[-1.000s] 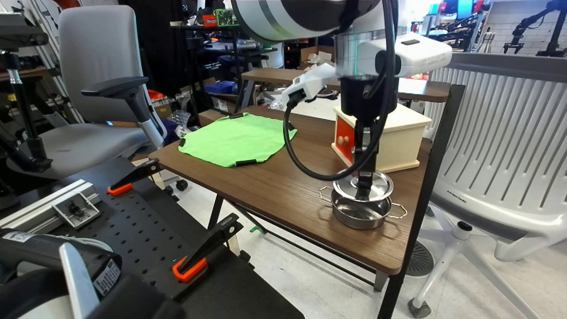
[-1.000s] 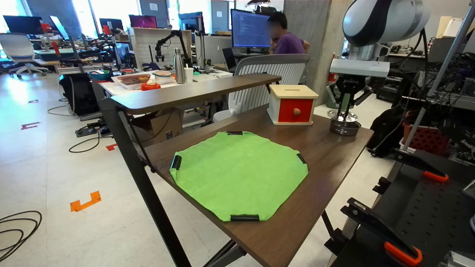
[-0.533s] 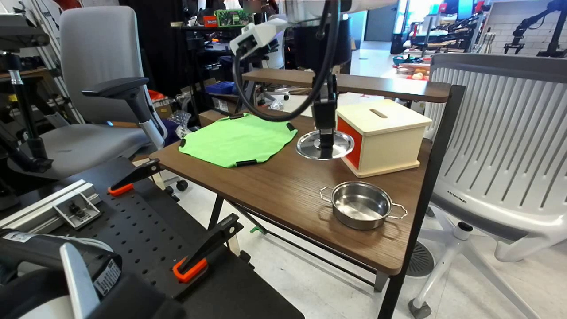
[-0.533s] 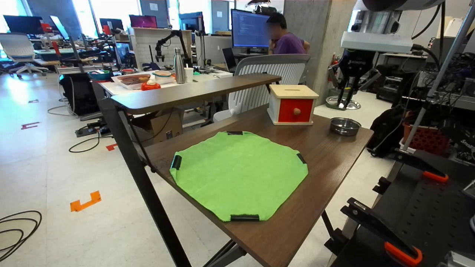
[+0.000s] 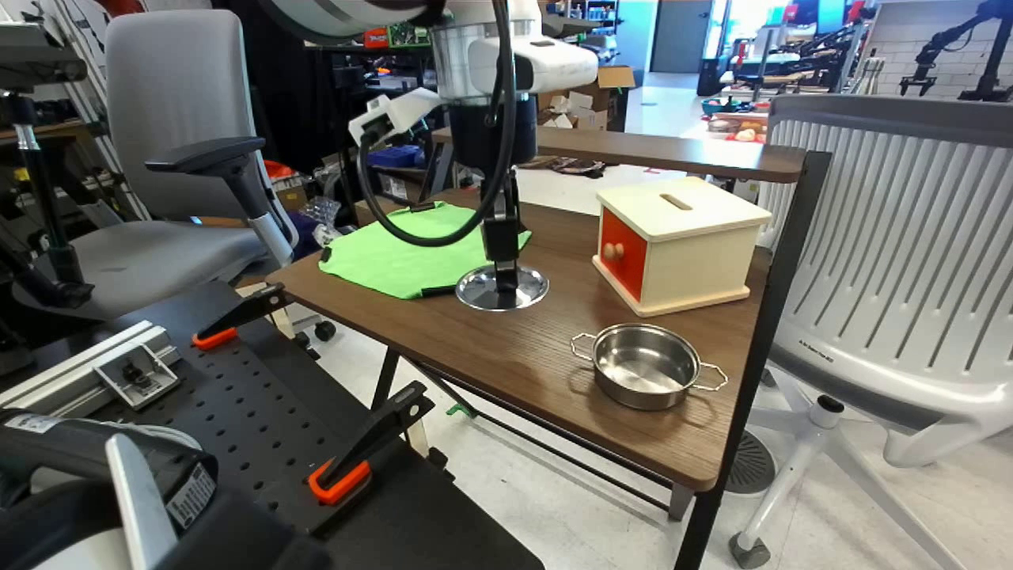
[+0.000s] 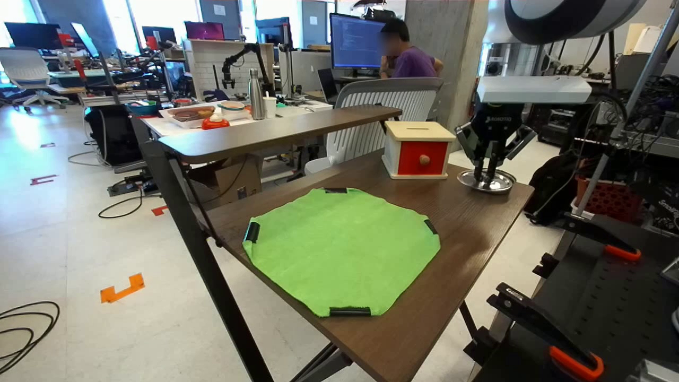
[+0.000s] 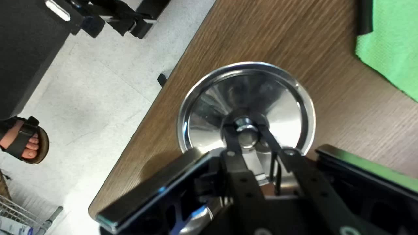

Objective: Remove the silver lid from the silver pot

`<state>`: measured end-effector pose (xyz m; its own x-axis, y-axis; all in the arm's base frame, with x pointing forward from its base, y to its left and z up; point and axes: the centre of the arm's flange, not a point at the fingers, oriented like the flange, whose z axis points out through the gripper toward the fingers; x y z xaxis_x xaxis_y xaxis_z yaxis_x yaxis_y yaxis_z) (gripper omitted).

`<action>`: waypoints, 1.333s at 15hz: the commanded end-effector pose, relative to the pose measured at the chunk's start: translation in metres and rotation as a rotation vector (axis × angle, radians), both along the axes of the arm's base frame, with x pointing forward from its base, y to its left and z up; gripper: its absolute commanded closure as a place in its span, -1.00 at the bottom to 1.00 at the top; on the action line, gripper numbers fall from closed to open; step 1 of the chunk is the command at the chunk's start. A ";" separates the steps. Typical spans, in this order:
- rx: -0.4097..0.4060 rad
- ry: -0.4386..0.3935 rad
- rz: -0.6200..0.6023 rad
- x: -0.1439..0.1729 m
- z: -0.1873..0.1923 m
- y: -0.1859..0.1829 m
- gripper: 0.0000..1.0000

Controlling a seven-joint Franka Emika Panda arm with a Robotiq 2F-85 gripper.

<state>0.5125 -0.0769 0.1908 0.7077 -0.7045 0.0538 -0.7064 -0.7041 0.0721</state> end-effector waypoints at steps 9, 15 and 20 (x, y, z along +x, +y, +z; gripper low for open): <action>-0.060 0.081 0.033 0.009 -0.067 -0.015 0.90; -0.089 0.052 0.027 0.021 -0.073 -0.019 0.62; -0.094 0.065 0.035 0.024 -0.075 -0.017 -0.35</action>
